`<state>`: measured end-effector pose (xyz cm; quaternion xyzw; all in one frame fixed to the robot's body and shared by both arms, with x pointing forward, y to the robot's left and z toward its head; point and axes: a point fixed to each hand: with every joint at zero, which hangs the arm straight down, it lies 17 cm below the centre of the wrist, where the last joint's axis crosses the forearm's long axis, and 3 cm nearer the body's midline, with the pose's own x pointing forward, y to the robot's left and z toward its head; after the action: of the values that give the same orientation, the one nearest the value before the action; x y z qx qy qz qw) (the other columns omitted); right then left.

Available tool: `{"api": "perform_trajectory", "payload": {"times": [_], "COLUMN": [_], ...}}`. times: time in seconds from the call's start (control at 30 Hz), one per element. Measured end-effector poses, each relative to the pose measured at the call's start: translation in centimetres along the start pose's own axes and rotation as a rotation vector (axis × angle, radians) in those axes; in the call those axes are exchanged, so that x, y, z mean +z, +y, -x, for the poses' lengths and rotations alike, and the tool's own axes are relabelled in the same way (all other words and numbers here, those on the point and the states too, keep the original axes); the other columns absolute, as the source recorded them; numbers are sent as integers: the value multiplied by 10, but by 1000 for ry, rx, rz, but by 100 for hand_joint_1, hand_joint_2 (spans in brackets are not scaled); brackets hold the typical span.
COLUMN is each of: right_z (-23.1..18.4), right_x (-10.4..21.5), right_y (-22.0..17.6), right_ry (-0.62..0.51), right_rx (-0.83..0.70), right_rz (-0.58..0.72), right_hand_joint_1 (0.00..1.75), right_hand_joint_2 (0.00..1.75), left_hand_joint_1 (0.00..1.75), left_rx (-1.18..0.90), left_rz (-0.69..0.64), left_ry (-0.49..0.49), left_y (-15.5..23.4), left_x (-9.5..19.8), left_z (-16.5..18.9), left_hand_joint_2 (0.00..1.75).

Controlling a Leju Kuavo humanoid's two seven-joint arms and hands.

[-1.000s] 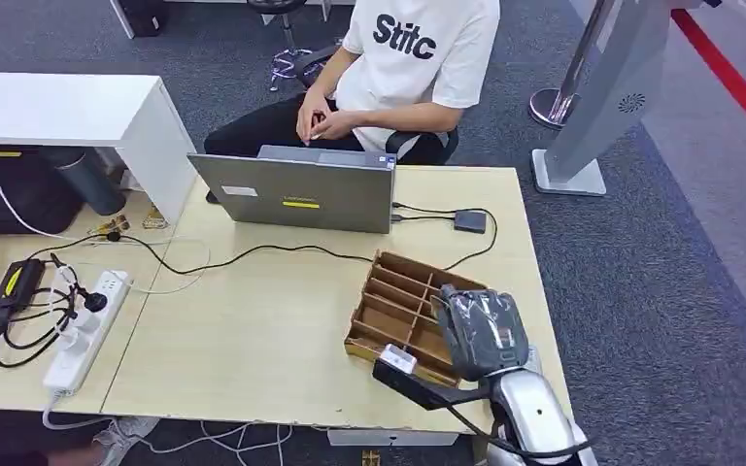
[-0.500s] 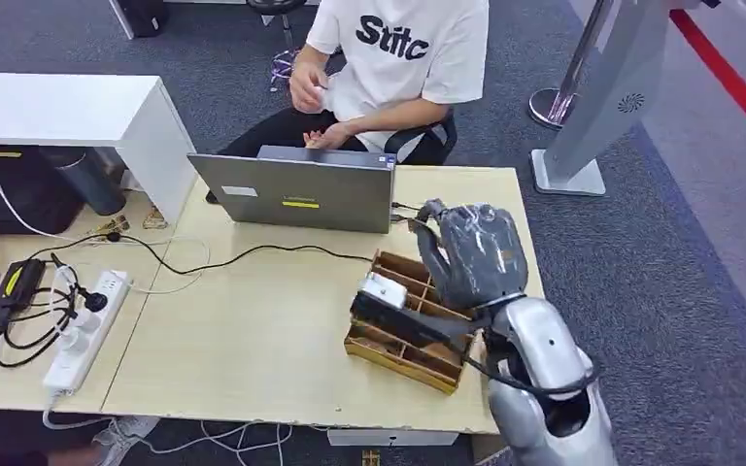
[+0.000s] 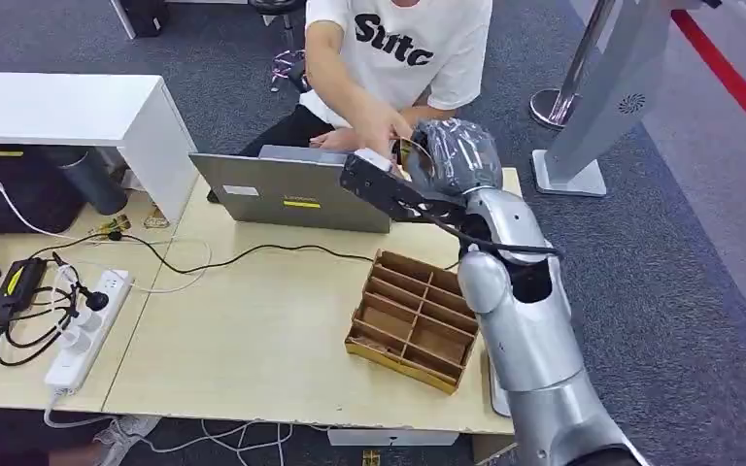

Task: Pass the card to the sensor for recognition and then transmit it.

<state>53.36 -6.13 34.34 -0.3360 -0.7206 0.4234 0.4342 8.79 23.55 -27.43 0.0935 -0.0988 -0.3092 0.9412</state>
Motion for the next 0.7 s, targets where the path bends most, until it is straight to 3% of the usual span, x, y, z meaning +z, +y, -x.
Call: {"api": "perform_trajectory", "payload": {"times": [0.47,0.5,0.57,0.7], "right_z": [6,5,-4,-34], "right_x": [-8,-9,-8,-5], "right_y": [15,16,19,29], "right_ry": [23,16,-20,-114], "right_rx": [-11,-14,-57,-352], "right_rz": [-41,-43,-53,-122], "right_hand_joint_1": [175,152,0,0], "right_hand_joint_2": [175,175,175,175], "left_hand_joint_1": [0,0,0,0], "left_rx": [-17,-18,-20,-21], "left_rz": [7,8,10,7], "left_ry": [-7,-8,-9,-17], "left_y": [-2,-2,-3,-1], "left_x": [0,0,0,0], "left_z": [-3,-3,-3,-3], "left_hand_joint_2": [175,175,175,175]}}
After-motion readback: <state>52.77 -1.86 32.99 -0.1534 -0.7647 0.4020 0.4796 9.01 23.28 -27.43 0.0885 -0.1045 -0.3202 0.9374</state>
